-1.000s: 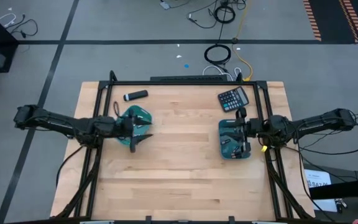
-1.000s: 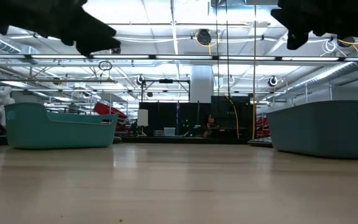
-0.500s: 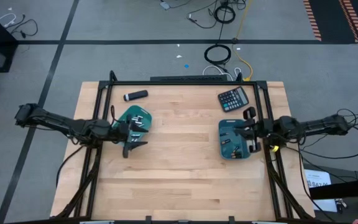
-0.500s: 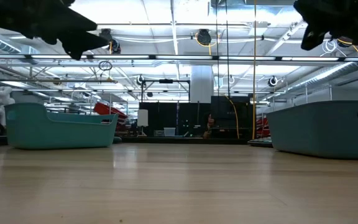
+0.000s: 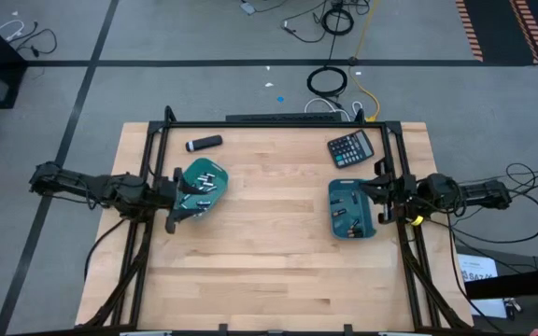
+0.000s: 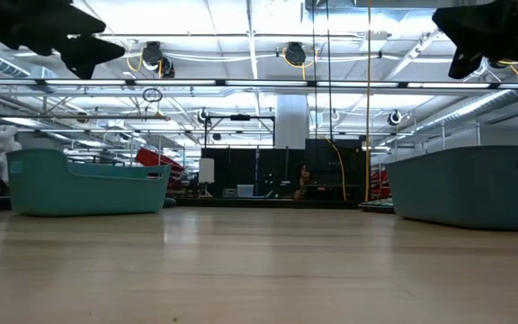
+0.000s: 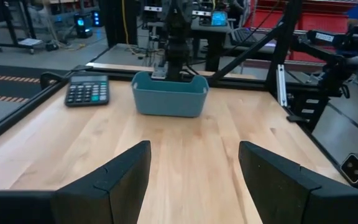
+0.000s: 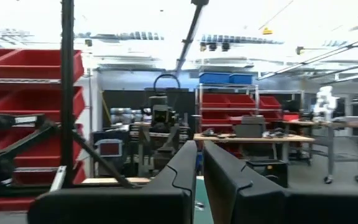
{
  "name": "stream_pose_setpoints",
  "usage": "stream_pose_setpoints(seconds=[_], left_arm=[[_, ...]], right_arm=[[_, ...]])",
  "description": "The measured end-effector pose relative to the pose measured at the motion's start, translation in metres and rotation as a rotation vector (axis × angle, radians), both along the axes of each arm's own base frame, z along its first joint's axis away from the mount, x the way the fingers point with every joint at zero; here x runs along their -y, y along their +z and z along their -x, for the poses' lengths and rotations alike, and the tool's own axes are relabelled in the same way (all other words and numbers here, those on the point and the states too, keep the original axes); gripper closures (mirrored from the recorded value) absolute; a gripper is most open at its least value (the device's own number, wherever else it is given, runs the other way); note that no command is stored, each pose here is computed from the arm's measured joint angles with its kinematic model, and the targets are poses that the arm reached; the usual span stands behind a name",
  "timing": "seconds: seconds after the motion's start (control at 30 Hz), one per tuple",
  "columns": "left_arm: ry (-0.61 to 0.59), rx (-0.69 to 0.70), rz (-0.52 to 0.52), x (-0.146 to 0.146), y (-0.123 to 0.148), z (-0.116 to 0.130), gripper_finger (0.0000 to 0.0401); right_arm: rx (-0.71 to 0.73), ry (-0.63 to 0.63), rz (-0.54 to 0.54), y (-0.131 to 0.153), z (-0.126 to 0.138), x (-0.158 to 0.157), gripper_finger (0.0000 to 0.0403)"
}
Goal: Sort batteries
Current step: Return to Home Position
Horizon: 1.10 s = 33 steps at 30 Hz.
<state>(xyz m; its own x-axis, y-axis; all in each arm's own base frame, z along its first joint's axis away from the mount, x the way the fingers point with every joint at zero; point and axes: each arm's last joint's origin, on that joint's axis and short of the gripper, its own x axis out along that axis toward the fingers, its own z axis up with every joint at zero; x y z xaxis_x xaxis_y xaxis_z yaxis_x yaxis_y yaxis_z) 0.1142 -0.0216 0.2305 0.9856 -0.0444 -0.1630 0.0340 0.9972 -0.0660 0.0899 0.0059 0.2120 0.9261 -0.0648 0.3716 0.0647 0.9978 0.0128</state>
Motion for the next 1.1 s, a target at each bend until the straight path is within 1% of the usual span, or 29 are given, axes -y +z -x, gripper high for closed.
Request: stream_pose_setpoints(seconds=[0.17, 0.3, 0.33, 0.43, 0.5, 0.57, 0.63, 0.67, 0.8, 0.93, 1.1], left_arm=[[0.02, 0.014, -0.002, -0.004, 0.001, 0.013, 0.0148], [0.03, 0.04, -0.009, -0.007, 0.001, 0.024, 0.0148], [0.032, 0.064, -0.007, -0.007, 0.0, 0.026, 0.0148], [0.036, 0.106, -0.002, -0.009, -0.009, 0.032, 0.0148], [0.05, 0.148, 0.022, -0.01, -0.016, 0.034, 0.0148], [0.06, 0.173, 0.03, -0.01, -0.023, 0.033, 0.0148], [0.07, 0.143, 0.028, -0.009, -0.032, 0.03, 0.0148], [0.077, 0.15, 0.03, -0.009, -0.034, 0.029, 0.0148], [0.096, 0.148, 0.028, -0.009, -0.044, 0.026, 0.0148], [0.11, 0.157, 0.029, -0.009, -0.043, 0.025, 0.0148], [0.113, 0.157, 0.065, -0.009, -0.047, 0.024, 0.0148]], right_arm=[[0.05, -0.023, 0.006, 0.004, 0.005, 0.001, 0.0385], [0.032, -0.126, -0.019, 0.003, 0.005, 0.004, 0.0385], [0.018, -0.145, -0.024, 0.002, 0.004, 0.005, 0.0385], [0.002, -0.163, -0.034, 0.0, 0.004, 0.005, 0.0385], [0.011, -0.163, -0.038, 0.001, 0.004, 0.005, 0.0385], [0.017, -0.201, -0.056, 0.002, 0.005, 0.006, 0.0388], [0.011, -0.249, -0.072, 0.001, 0.005, 0.008, 0.0394], [0.01, -0.262, -0.076, 0.001, 0.005, 0.008, 0.0398], [0.018, -0.264, -0.076, 0.002, 0.006, 0.008, 0.0401], [0.01, -0.273, -0.065, 0.001, 0.005, 0.008, 0.0402], [-0.068, -0.355, -0.087, -0.006, 0.004, 0.01, 0.0402]])
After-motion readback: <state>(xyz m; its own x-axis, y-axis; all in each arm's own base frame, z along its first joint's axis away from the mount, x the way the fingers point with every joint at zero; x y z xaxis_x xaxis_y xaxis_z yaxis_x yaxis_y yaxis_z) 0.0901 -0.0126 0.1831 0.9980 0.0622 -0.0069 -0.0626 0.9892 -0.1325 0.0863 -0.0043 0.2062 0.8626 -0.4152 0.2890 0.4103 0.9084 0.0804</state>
